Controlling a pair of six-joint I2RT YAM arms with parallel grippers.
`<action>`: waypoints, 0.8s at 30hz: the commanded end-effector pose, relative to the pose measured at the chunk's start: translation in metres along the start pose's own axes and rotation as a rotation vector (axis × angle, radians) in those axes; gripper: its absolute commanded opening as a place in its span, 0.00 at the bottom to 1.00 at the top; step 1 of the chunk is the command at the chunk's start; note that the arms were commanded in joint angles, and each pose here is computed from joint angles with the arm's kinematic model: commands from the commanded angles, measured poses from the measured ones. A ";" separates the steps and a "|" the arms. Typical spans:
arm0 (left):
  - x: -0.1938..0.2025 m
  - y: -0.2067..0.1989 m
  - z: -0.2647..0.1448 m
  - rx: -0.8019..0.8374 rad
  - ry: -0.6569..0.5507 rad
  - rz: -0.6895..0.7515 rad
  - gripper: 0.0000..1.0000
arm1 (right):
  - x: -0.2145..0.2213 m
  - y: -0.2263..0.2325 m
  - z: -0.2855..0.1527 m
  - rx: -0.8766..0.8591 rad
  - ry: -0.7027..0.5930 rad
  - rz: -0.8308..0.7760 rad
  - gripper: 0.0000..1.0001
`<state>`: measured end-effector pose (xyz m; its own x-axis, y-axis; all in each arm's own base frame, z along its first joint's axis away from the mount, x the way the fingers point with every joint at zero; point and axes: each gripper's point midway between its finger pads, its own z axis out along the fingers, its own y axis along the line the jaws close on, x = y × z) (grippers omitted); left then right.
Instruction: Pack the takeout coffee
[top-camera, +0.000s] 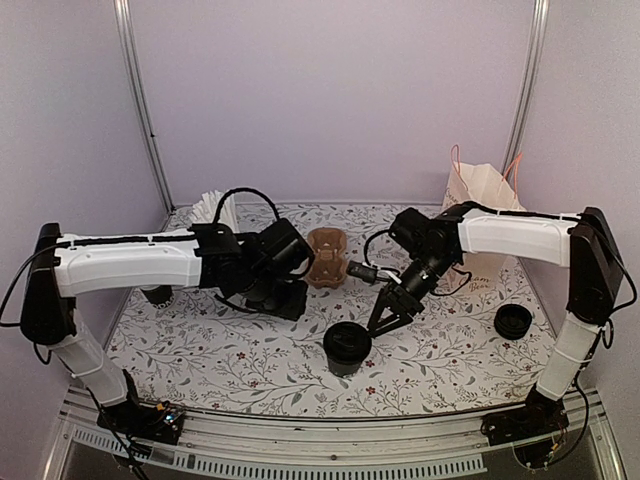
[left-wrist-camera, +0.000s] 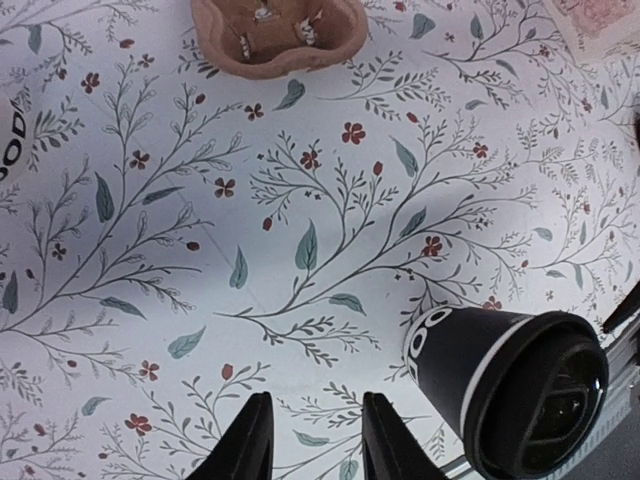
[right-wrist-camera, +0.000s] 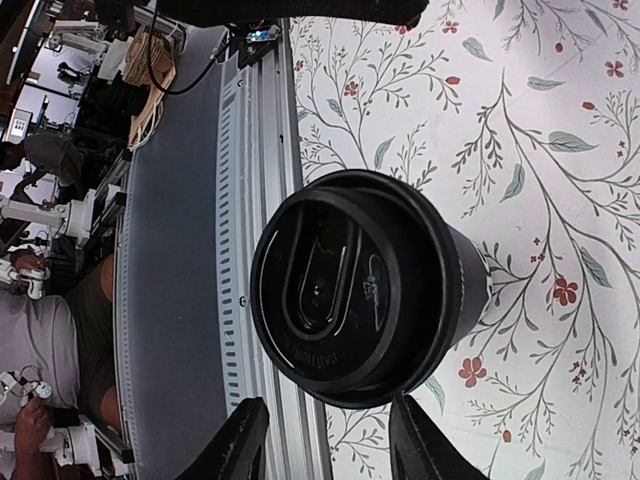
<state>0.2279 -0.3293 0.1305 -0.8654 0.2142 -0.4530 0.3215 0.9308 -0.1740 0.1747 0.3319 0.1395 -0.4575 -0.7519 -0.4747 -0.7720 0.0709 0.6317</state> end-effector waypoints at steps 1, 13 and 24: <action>-0.018 -0.003 -0.024 -0.029 -0.097 0.080 0.35 | -0.018 0.022 -0.021 0.010 -0.047 -0.097 0.44; -0.081 -0.044 -0.125 0.201 -0.500 0.288 1.00 | -0.054 0.075 -0.091 0.220 -0.191 -0.423 0.56; -0.113 -0.020 -0.159 0.019 -0.630 0.329 1.00 | -0.084 0.089 -0.184 0.574 -0.433 -0.495 0.99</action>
<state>0.2448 -0.3298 0.3037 -0.4115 0.2437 -0.8782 0.5848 0.8097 -0.0493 0.1923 0.3003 0.3037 -0.0700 -0.5775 -0.8134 -0.9975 0.0406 0.0569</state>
